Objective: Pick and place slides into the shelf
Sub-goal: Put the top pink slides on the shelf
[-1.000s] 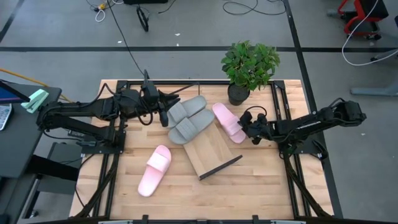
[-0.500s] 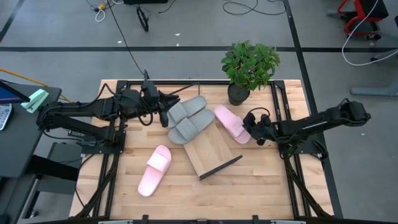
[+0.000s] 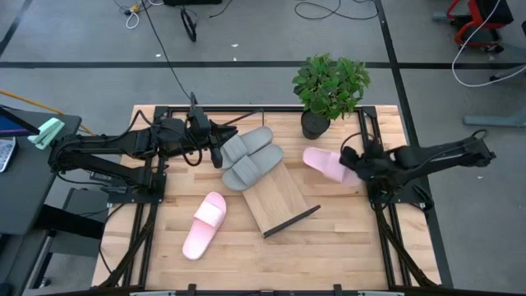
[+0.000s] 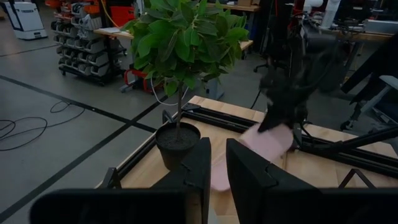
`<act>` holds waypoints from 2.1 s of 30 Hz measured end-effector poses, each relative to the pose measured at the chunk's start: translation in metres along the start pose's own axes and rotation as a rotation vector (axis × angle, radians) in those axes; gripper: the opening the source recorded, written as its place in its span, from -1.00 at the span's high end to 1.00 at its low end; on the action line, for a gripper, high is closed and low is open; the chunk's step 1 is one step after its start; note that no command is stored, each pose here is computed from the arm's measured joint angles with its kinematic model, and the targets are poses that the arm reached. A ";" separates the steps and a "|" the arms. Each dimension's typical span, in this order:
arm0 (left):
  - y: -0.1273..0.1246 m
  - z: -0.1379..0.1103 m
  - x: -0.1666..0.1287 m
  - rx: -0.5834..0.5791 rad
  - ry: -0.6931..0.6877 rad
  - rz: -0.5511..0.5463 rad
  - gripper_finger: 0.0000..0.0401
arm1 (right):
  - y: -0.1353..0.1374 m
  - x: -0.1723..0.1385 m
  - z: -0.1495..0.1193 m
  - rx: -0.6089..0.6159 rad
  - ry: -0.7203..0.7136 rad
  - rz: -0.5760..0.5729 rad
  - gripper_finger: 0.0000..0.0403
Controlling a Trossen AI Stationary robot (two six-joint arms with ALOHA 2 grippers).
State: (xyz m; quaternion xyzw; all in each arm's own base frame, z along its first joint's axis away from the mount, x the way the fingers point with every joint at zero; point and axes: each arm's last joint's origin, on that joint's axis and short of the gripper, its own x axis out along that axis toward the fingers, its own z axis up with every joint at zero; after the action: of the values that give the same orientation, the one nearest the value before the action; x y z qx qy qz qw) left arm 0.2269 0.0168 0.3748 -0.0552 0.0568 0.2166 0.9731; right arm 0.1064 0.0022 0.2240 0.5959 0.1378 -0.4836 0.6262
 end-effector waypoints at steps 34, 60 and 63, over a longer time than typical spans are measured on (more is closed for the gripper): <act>-0.001 -0.002 0.000 0.004 0.026 -0.032 0.75 | 0.093 -0.108 0.019 -0.410 0.499 0.455 0.97; -0.004 -0.008 -0.002 0.030 0.080 -0.047 0.77 | 0.148 -0.039 0.044 -0.635 0.597 0.611 0.98; -0.005 -0.008 -0.002 0.031 0.082 -0.048 0.80 | 0.148 -0.036 0.040 -0.662 0.605 0.632 0.98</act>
State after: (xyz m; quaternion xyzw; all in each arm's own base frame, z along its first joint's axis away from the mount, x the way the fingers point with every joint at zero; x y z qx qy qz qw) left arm 0.2260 0.0104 0.3672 -0.0501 0.0986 0.1897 0.9756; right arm 0.1864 -0.0429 0.3519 0.4920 0.2708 -0.0098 0.8274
